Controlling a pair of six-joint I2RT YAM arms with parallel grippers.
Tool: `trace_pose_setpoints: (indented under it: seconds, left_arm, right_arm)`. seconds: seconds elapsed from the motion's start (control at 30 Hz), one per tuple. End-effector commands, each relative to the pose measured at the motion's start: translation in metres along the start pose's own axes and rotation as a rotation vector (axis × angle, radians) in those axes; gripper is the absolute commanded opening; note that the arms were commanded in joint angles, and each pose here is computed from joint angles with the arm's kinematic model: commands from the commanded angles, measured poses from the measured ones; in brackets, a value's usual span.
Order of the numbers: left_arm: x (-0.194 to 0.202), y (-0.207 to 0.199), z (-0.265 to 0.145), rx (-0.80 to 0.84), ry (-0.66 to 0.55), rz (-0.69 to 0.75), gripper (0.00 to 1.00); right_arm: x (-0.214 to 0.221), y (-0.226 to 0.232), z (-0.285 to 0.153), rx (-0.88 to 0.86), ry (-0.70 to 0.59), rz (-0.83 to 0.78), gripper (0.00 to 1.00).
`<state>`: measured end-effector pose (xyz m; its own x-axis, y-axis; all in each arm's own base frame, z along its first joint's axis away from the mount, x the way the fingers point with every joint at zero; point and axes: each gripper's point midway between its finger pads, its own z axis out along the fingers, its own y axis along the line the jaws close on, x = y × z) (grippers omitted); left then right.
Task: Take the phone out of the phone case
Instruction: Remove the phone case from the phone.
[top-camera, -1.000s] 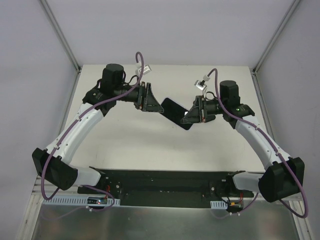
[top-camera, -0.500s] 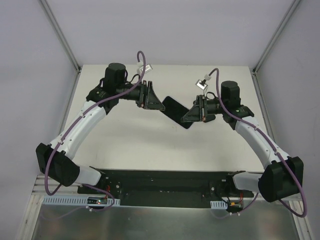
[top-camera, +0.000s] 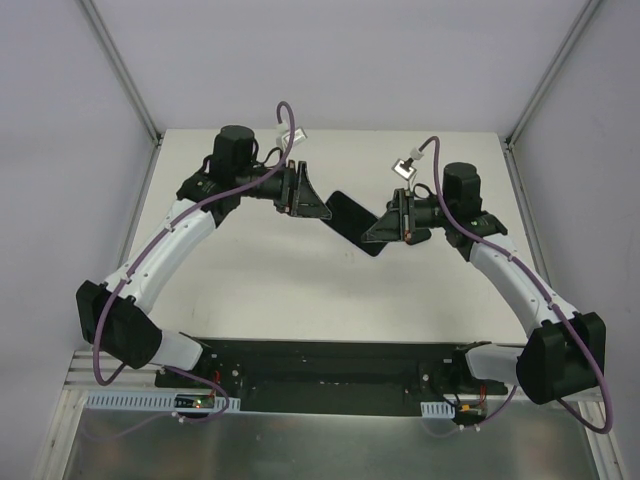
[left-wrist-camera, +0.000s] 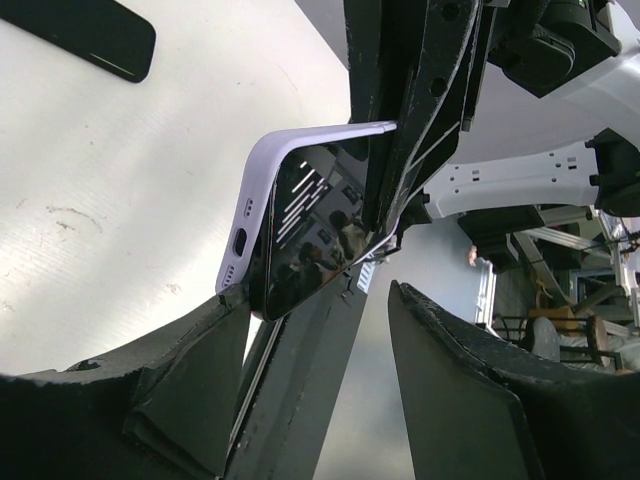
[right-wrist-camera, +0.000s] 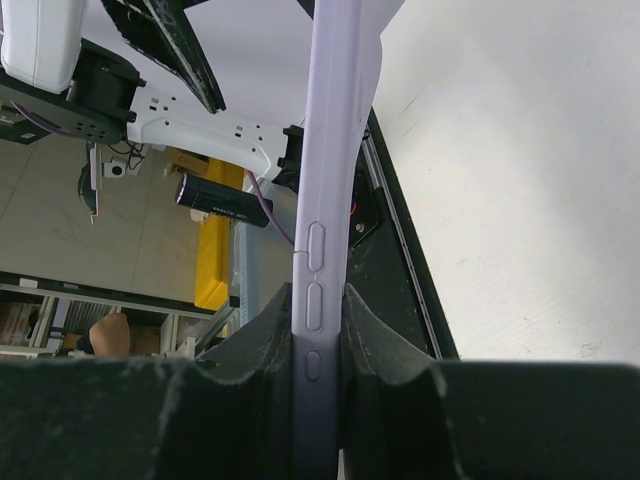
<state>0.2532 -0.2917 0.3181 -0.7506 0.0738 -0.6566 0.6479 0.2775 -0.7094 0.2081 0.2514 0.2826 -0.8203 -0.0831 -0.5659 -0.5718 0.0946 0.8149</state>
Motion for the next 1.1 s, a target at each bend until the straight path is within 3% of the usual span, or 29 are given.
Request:
trace_pose_setpoints:
  seconds: [0.0,0.53,0.8,1.07]
  left_arm:
    - [0.028,0.000,0.018,0.040,0.099,-0.072,0.59]
    - [0.038,0.014,0.027,0.031,0.135,-0.103,0.61]
    - [0.035,0.007,0.033,0.073,0.156,-0.109,0.44]
    - [0.033,0.003,0.051,0.130,0.203,-0.115,0.36]
  right_arm:
    - [-0.018,0.053,-0.004,-0.153,-0.006,-0.316,0.00]
    - [-0.019,0.062,-0.005,-0.168,-0.018,-0.336,0.00]
    - [-0.019,0.059,-0.004,-0.165,-0.021,-0.346,0.00]
    - [-0.013,0.058,-0.002,-0.164,-0.018,-0.353,0.00]
